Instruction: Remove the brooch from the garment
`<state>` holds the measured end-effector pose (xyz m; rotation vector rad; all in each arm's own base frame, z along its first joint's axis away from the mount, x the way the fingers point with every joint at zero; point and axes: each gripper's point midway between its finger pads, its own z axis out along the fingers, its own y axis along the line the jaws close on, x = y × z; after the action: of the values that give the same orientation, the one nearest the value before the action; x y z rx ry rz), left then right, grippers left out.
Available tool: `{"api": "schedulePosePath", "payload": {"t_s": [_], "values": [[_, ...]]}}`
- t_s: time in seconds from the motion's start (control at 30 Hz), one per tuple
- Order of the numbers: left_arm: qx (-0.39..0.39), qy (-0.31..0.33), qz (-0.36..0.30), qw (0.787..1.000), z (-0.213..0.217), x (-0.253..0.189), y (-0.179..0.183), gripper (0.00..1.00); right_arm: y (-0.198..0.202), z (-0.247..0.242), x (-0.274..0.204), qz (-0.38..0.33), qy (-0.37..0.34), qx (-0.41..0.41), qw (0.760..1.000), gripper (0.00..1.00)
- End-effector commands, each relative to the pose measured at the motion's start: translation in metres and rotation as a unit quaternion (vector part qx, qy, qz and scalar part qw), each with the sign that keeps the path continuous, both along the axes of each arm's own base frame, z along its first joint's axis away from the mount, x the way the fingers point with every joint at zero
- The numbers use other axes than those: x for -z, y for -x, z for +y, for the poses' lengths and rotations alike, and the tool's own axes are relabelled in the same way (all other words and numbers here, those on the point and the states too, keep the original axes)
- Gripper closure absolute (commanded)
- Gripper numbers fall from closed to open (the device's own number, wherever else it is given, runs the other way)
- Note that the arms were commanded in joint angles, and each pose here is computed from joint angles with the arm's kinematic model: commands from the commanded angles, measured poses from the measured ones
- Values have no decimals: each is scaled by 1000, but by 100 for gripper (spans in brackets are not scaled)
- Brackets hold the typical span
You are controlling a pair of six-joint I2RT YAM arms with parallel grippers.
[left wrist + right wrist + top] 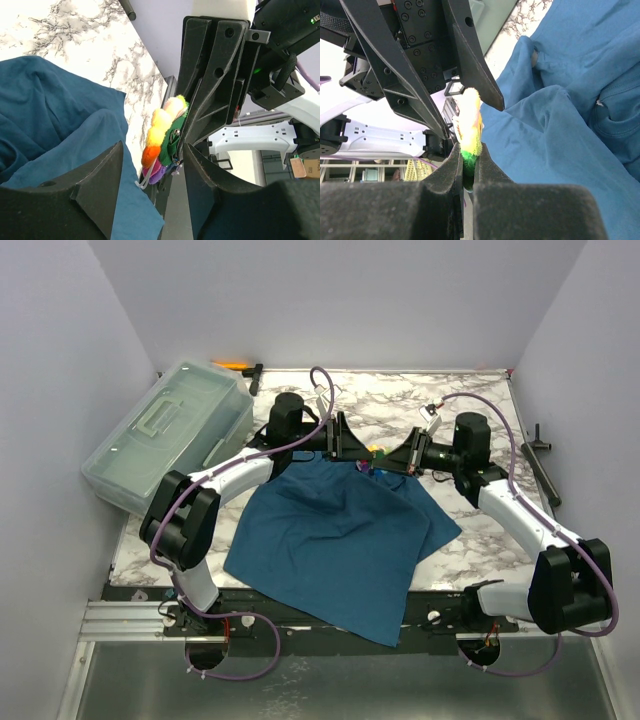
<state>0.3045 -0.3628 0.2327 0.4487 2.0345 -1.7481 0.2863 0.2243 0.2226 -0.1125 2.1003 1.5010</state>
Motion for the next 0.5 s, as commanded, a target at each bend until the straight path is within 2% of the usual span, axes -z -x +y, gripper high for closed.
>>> {"api": "schedulePosePath", "payload": {"t_s": [0.0,0.47], "values": [[-2,16,-19,1000,-2,-12,-8,48,5,0,-6,-24,-7,-12,1000,100],[6,24,-21,999,-3,-13,-5,53,4,2,-13,-24,-28,-7,999,99]]}}
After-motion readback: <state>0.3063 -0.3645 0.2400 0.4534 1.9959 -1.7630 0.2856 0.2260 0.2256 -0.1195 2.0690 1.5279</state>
